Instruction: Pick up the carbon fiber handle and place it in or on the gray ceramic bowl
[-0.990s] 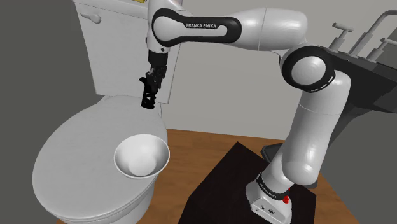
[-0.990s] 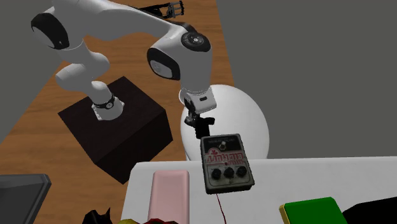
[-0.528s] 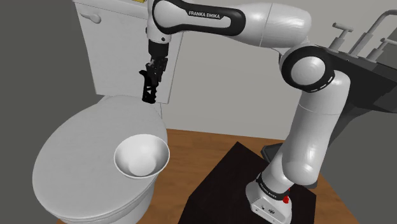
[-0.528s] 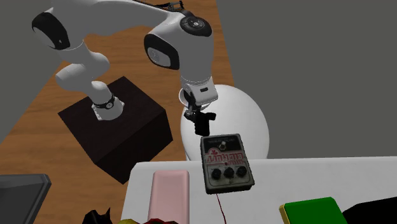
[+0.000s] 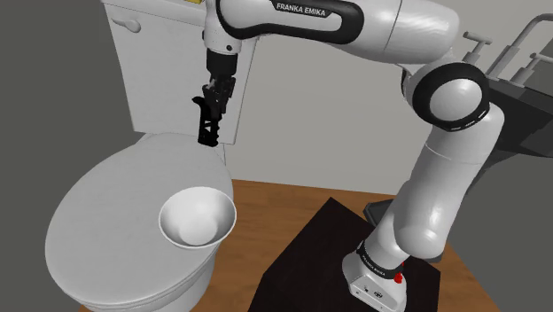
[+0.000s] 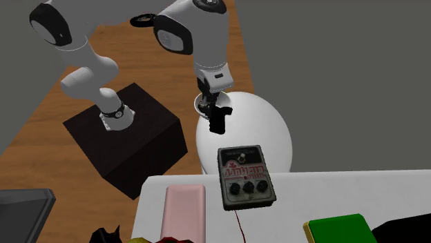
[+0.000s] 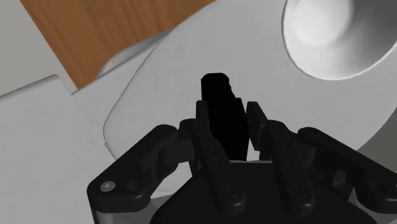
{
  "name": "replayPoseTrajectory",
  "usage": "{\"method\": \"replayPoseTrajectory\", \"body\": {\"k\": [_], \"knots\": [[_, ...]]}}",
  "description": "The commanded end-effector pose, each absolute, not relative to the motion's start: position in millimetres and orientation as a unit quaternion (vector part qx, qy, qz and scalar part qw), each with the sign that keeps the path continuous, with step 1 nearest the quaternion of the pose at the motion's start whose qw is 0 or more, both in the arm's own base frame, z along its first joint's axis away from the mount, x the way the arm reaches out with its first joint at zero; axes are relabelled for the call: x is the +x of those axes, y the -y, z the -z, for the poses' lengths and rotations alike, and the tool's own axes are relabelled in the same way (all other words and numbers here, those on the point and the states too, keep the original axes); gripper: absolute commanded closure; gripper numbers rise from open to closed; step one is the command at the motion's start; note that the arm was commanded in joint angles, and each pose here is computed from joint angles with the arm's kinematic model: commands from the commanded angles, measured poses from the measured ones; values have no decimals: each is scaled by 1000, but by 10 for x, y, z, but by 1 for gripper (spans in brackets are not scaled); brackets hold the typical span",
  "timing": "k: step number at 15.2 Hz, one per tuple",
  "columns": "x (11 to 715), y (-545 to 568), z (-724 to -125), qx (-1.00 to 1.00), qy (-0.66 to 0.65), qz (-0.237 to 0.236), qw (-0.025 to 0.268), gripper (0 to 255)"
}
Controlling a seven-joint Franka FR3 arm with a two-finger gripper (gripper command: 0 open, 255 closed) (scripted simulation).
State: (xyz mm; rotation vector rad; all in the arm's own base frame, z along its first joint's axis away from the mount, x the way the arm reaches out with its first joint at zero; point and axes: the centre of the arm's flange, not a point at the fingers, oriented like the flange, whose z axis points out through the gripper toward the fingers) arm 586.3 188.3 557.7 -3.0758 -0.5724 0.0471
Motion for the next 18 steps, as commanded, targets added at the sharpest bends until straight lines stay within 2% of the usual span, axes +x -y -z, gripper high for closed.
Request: {"method": "replayPoseTrajectory", "body": {"k": [1, 15, 18], "knots": [[5629, -2055, -5639, -983, 183, -15, 6, 255], [4229, -3227, -5924, -983, 183, -15, 6, 255], [4199, -3253, -5824, -983, 183, -15, 6, 255]]}}
